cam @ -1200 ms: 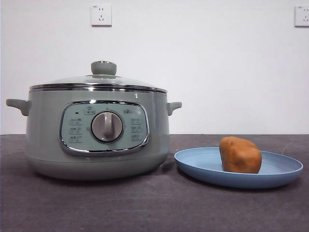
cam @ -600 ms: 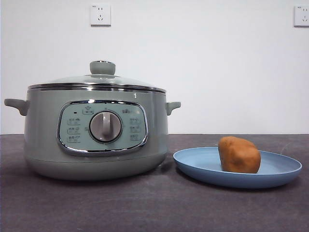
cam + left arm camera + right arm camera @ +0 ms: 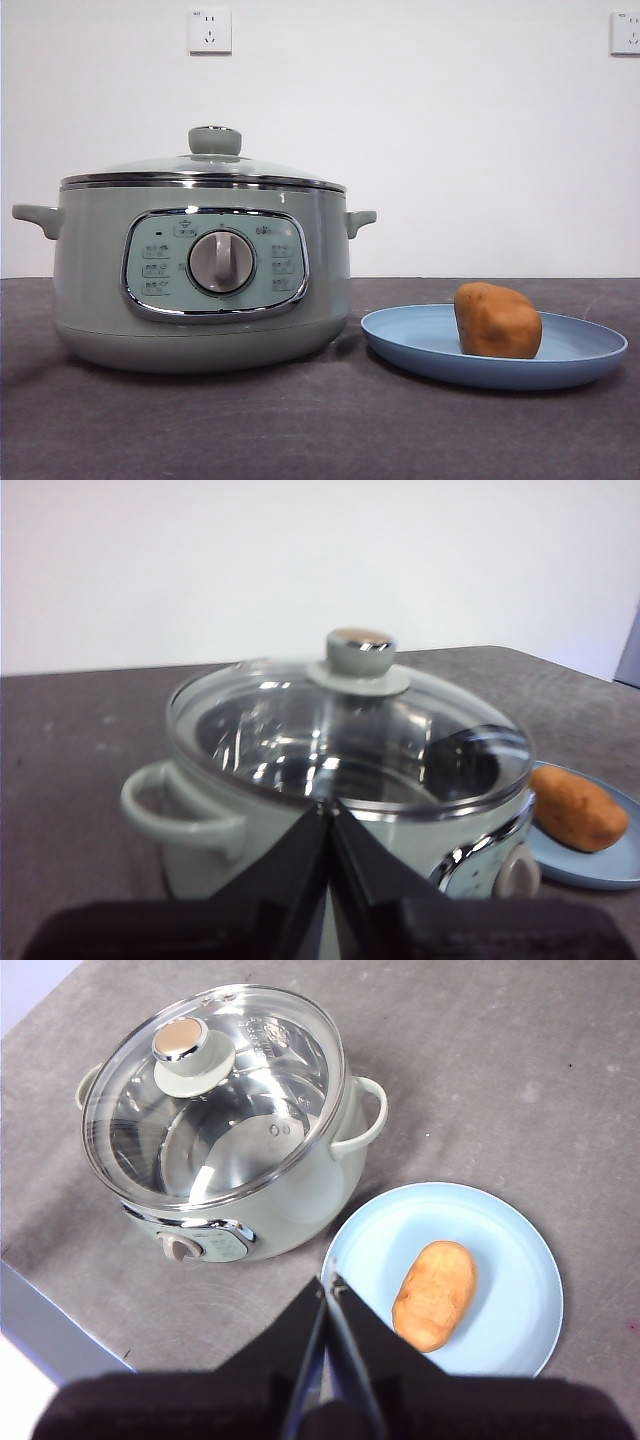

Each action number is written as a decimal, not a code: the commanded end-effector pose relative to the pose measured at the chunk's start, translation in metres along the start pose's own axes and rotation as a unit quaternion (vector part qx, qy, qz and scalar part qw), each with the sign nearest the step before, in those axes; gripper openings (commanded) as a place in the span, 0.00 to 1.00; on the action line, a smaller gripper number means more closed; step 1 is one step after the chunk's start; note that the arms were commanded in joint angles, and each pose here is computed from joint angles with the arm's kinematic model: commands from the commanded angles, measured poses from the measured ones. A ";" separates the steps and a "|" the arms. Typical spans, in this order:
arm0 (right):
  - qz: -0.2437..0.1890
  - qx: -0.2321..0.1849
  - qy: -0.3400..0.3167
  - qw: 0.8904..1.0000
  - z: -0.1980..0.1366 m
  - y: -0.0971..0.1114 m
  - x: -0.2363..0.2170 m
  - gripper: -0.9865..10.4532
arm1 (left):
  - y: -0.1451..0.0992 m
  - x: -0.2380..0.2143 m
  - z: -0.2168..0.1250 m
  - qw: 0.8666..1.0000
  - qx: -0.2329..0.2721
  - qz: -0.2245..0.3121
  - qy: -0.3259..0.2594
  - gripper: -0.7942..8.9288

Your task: Take the potato out from the steamer,put the potato on the plate,close the lid

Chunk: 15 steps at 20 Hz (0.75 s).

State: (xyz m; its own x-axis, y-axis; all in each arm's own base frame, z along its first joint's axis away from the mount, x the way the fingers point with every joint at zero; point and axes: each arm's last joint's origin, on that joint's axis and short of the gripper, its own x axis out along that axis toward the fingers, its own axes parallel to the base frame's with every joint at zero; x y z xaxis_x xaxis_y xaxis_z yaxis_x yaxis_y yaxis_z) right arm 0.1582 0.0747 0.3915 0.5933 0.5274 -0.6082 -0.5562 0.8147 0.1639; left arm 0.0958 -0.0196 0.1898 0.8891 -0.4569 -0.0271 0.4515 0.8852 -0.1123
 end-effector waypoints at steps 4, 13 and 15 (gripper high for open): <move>-0.001 -0.003 -0.005 1.000 0.001 0.001 -0.002 0.09 | 0.005 -0.002 -0.022 0.997 -0.047 0.059 0.035 0.08; -0.001 -0.003 -0.005 1.000 0.001 0.001 -0.002 0.09 | 0.008 -0.003 -0.041 0.990 -0.093 0.087 0.055 0.08; -0.001 -0.003 -0.005 1.000 0.001 0.001 -0.002 0.09 | 0.008 -0.002 -0.041 0.990 -0.091 0.088 0.056 0.08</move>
State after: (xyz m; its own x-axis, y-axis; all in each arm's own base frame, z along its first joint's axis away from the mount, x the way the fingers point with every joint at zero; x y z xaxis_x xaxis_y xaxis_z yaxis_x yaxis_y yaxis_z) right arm 0.1580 0.0746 0.3916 0.5937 0.5276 -0.6076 -0.5563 0.8147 0.1637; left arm 0.0937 -0.0149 0.1527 0.9348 -0.3167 -0.1607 0.2687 0.9265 -0.2634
